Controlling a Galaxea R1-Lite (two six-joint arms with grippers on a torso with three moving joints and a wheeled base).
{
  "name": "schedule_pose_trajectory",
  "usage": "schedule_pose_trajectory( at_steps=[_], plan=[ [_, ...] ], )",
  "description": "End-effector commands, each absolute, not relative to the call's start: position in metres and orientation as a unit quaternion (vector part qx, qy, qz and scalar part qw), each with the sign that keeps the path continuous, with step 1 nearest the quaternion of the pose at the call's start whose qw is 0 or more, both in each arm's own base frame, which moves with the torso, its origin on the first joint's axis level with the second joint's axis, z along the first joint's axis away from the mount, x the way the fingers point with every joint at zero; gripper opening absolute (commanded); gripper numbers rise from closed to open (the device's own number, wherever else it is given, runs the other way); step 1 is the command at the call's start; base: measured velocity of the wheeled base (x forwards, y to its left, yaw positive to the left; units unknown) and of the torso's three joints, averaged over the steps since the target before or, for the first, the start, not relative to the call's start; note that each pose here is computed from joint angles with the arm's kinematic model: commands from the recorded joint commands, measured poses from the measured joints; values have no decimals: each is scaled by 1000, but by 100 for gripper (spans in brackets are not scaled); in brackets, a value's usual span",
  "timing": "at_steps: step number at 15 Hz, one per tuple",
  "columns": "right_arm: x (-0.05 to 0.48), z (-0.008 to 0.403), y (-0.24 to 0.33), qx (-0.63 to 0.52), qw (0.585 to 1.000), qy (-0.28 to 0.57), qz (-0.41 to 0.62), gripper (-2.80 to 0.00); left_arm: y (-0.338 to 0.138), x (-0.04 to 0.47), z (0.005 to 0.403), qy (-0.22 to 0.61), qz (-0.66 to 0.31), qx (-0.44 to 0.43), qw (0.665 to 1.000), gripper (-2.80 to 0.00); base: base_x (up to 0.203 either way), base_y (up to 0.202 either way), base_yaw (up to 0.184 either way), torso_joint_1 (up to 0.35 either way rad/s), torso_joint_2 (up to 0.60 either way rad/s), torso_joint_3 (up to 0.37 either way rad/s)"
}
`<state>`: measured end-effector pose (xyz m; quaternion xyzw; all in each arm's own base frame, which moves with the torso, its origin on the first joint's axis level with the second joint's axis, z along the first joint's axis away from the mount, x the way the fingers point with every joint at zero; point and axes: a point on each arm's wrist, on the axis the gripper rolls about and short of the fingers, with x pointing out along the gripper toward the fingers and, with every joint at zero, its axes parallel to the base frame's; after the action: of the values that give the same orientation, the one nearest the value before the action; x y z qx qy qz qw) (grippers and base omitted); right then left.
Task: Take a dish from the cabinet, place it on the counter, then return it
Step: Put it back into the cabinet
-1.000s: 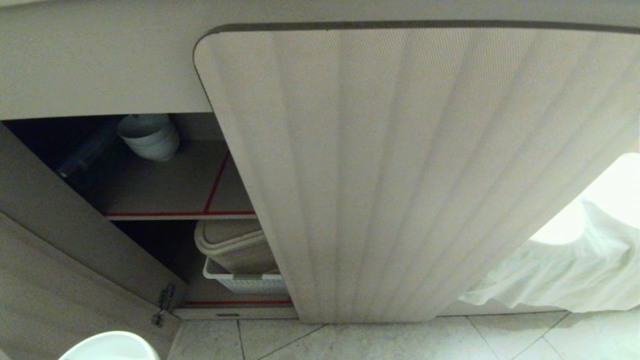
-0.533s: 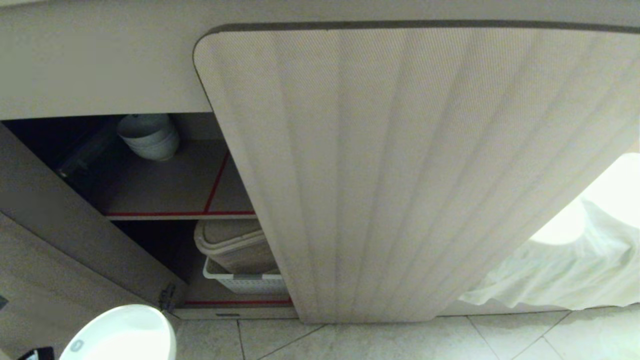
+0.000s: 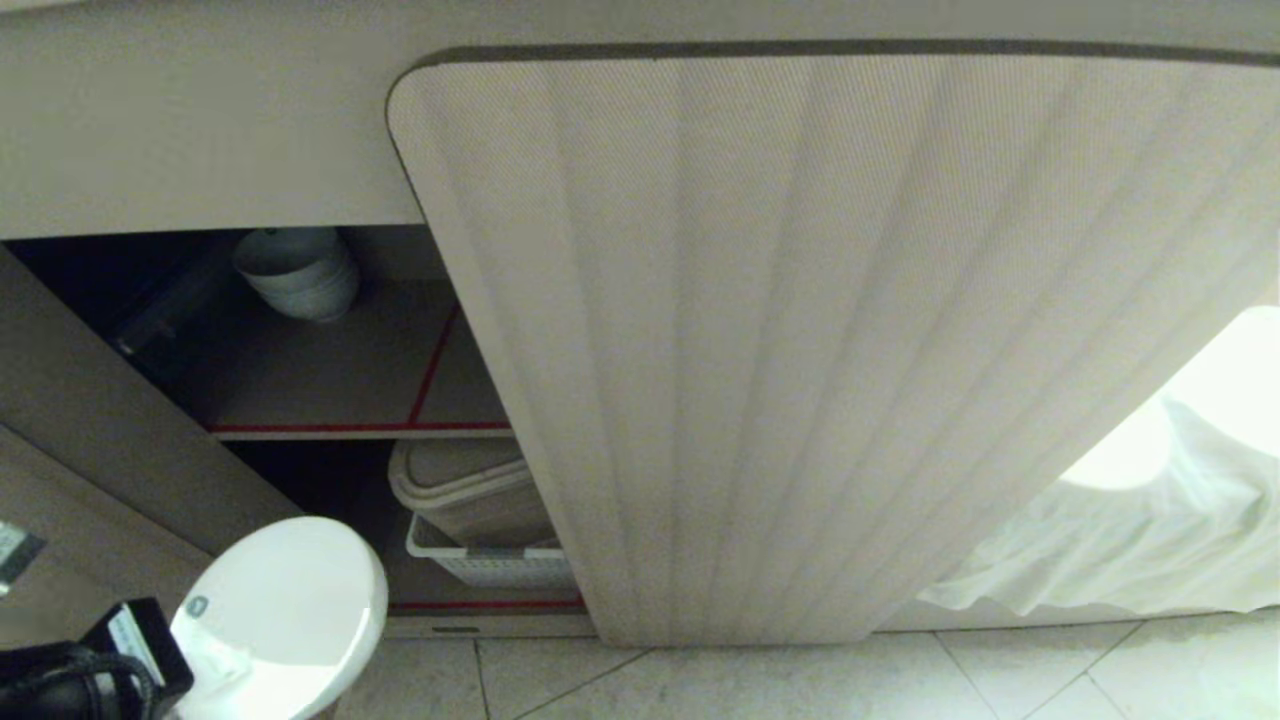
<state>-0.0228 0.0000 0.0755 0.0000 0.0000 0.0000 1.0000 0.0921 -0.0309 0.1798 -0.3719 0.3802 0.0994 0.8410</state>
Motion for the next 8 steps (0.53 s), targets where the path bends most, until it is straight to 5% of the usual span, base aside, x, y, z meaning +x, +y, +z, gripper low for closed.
schedule_pose_trajectory(
  at_steps=[1,8],
  plan=[
    [-23,75,0,0,1000,0,0,-280,-32,97,174,384,105,-372,838,-280,0,0,0,0,0,0],
    [-23,75,0,0,1000,0,0,-280,-38,119,168,409,135,-369,823,-280,0,0,0,0,0,0]
  ],
)
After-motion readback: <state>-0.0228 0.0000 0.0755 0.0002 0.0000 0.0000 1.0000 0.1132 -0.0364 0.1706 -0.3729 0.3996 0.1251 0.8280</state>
